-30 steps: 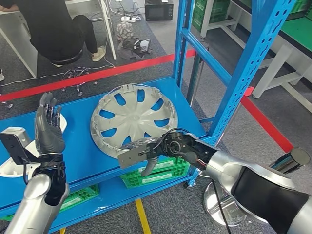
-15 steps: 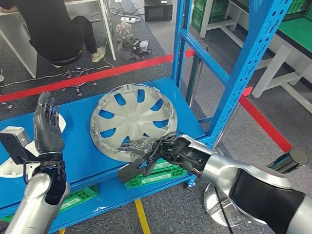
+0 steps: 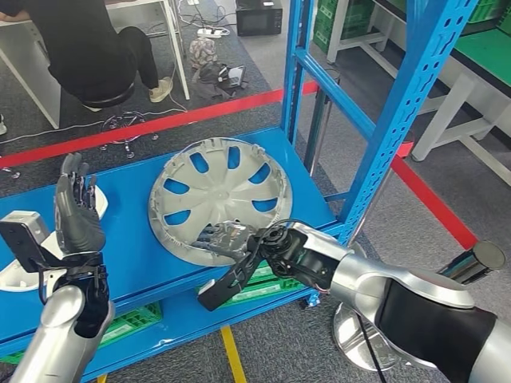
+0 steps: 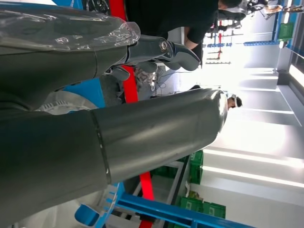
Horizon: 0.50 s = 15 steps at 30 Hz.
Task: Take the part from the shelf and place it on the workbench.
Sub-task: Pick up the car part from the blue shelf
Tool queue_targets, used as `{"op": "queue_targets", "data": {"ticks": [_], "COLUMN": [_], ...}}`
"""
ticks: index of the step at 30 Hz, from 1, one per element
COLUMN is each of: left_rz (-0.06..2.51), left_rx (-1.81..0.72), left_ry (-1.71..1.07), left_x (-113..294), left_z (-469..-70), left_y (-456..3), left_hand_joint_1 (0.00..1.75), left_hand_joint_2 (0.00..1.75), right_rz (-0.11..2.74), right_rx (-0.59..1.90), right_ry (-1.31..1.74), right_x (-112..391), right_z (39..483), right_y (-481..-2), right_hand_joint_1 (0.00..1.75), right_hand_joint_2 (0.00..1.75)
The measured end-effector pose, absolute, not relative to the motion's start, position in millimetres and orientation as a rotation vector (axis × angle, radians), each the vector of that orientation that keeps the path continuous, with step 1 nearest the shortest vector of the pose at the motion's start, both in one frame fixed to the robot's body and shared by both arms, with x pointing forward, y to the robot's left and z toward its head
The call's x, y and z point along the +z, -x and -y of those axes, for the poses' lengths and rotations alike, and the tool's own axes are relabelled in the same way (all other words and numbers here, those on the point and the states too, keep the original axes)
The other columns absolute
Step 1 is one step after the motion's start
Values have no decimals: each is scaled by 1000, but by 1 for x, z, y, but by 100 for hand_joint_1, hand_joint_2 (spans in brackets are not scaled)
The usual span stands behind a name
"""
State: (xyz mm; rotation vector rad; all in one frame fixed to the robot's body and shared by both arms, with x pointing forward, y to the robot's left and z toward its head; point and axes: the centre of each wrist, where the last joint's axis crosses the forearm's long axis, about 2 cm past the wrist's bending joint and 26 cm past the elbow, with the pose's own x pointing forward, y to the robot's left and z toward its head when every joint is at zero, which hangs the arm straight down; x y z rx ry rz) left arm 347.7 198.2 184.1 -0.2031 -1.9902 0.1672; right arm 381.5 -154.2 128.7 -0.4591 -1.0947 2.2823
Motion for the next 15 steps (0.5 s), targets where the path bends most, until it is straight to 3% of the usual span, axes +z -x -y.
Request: {"op": "queue_targets", "data": {"ticks": [6, 8, 10, 11, 12, 15], "left_rz": [1989, 1988, 1987, 1987, 1986, 1983], "left_rx": [169, 171, 173, 173, 174, 173], "left_ry": [200, 196, 193, 191, 190, 186], "left_x": [183, 183, 182, 182, 182, 180], "left_z": [-199, -199, -199, -199, -199, -200], "left_y": [-347, -347, -347, -346, -346, -345], "left_hand_joint_1": [0, 0, 0, 0, 0, 0], "left_hand_joint_2": [0, 0, 0, 0, 0, 0], "right_rz": [1116, 1128, 1139, 1146, 1154, 1174], "right_rx": [2327, 2358, 2389, 2404, 2419, 2448], "right_ry": [503, 533, 559, 569, 576, 582], "right_x": [128, 128, 129, 129, 128, 128], "right_z": [153, 152, 150, 150, 149, 146], "right_y": [-381, -380, -379, -378, -378, -374], "right_hand_joint_1": [3, 45, 46, 24, 41, 169], "right_hand_joint_2": [175, 175, 175, 175, 175, 175]}}
